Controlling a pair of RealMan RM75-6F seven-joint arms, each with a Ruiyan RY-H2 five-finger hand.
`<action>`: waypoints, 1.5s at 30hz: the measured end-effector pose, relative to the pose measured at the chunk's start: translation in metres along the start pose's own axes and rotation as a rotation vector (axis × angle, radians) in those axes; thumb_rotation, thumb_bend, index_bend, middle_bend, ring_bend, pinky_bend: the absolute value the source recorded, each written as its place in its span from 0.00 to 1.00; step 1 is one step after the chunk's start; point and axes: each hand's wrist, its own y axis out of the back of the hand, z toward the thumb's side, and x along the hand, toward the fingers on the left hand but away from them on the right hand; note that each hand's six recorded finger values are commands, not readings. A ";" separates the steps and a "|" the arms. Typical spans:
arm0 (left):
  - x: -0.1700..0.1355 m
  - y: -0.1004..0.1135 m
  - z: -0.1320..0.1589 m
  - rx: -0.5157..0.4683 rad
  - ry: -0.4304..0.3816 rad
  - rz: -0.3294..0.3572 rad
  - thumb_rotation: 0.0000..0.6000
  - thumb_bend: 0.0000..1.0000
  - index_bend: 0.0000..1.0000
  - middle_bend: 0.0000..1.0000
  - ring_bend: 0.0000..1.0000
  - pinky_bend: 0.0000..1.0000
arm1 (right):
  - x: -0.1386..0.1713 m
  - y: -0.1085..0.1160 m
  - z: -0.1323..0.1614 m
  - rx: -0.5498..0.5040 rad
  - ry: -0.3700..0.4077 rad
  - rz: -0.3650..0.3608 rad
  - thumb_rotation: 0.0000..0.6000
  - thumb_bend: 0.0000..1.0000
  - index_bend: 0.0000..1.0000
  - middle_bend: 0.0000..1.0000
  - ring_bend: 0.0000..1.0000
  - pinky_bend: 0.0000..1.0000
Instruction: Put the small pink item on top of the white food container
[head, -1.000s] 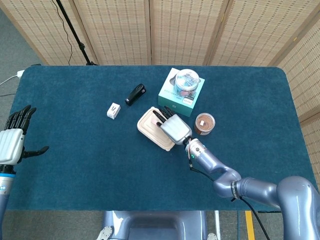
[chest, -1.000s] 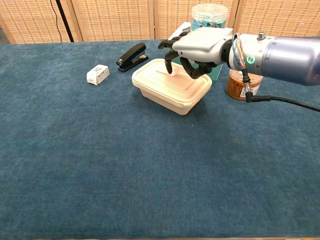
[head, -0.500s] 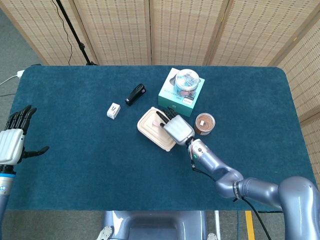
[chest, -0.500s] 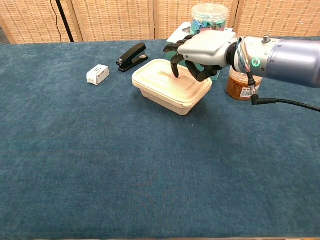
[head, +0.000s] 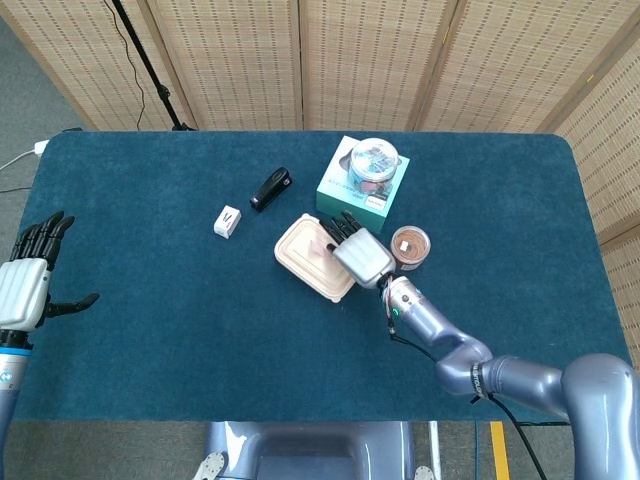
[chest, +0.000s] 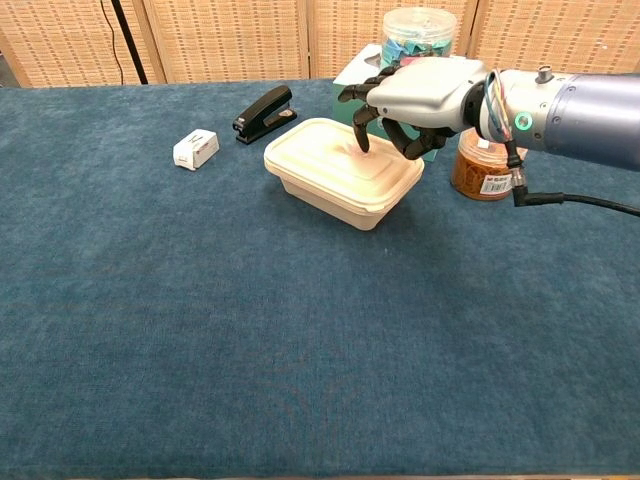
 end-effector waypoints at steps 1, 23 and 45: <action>0.000 0.000 0.000 0.000 0.000 -0.001 1.00 0.00 0.00 0.00 0.00 0.00 | 0.001 -0.001 -0.001 0.003 -0.002 0.002 1.00 1.00 0.36 0.00 0.00 0.00; -0.002 0.000 0.001 -0.002 -0.005 -0.003 1.00 0.00 0.00 0.00 0.00 0.00 | 0.013 0.003 -0.007 -0.002 -0.011 -0.014 1.00 1.00 0.36 0.00 0.00 0.00; -0.002 0.000 0.000 -0.005 -0.005 -0.006 1.00 0.00 0.00 0.00 0.00 0.00 | 0.004 0.016 0.000 -0.044 -0.009 -0.073 1.00 1.00 0.36 0.00 0.00 0.00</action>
